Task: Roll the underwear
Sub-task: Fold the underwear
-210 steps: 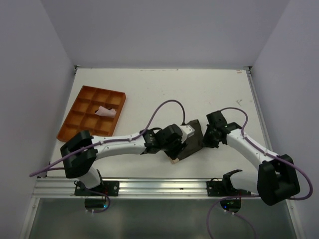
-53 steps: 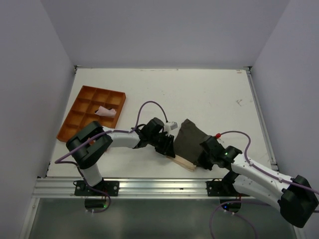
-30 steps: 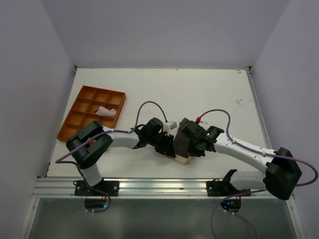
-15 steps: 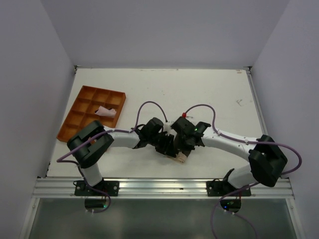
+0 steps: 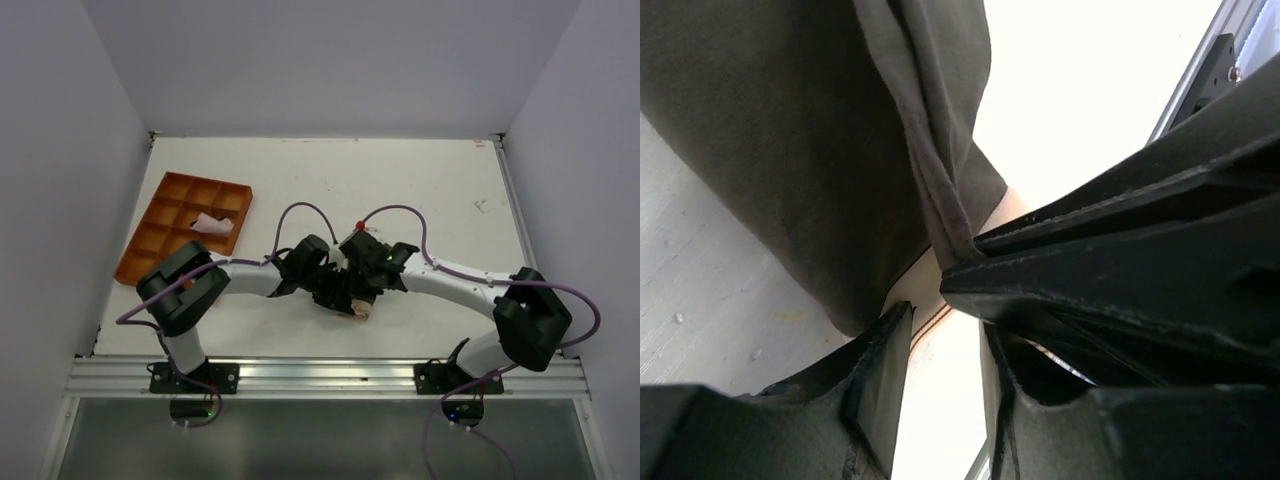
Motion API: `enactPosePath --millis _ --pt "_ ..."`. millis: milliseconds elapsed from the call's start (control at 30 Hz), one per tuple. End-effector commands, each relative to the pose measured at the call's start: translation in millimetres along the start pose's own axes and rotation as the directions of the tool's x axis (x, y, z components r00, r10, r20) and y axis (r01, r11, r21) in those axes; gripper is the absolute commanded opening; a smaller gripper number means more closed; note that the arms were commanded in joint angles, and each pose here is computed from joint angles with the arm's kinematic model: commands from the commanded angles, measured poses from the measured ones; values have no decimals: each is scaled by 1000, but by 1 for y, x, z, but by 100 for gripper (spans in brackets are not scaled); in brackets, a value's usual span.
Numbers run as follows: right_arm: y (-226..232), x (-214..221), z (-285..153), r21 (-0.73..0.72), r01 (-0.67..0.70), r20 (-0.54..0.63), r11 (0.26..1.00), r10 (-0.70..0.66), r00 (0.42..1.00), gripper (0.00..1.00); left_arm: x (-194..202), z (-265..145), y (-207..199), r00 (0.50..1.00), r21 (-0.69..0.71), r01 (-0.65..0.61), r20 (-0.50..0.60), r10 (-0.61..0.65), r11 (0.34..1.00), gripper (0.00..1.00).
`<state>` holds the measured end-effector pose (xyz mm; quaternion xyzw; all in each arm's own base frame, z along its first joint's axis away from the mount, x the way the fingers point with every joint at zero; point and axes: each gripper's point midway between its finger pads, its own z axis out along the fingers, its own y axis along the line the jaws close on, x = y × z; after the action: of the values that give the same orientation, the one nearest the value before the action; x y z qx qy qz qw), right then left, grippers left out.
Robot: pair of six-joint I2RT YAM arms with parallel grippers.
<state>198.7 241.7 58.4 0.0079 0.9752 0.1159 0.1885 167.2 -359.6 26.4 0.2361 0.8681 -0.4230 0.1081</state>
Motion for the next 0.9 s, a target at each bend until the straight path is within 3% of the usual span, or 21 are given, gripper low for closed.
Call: enactPosePath --millis 0,367,867 --pt "7 -1 -7 -59 5 28 998 -4 1000 0 -4 -8 16 1000 -112 -6 19 8 994 41" --pt "-13 10 -8 -25 -2 34 1000 3 999 0 -10 -41 1 998 -152 -17 54 26 988 44" --pt "-11 6 -10 -24 -6 45 1000 7 999 0 -8 -41 42 999 -281 -9 39 21 960 41"
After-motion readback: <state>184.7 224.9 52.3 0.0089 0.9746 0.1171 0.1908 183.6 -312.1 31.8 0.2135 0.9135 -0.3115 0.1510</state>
